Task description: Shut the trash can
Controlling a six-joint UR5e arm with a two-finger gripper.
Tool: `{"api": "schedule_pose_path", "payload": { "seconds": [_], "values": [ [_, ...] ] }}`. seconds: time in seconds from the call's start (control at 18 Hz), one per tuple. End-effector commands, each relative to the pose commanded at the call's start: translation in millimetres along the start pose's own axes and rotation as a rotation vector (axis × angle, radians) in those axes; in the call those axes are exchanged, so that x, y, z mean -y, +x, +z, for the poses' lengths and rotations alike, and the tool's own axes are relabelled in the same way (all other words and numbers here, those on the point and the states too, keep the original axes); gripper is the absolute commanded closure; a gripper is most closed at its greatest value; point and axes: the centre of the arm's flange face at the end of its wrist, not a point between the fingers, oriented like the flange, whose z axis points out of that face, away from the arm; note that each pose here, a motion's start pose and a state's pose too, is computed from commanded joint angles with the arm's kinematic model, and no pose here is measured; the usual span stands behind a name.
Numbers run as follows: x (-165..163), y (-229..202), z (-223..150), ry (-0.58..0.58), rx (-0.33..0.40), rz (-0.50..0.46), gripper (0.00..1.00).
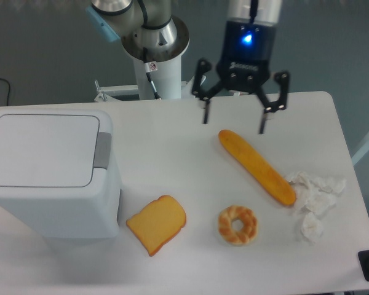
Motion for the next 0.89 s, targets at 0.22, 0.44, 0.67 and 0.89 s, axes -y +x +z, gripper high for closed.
{"api": "schedule_pose_path", "payload": {
  "seconds": [0.22, 0.44, 0.67, 0.89],
  "values": [
    [-21, 2, 3, -0.170, 0.060, 0.197, 0.00],
    [-41, 7, 8, -0.300, 0.066, 0.325, 0.00],
    [-52, 11, 4, -0.324, 0.026, 0.444, 0.00],
    [-70, 6, -7, -0.350, -0.030, 0.496, 0.00]
  ]
}}
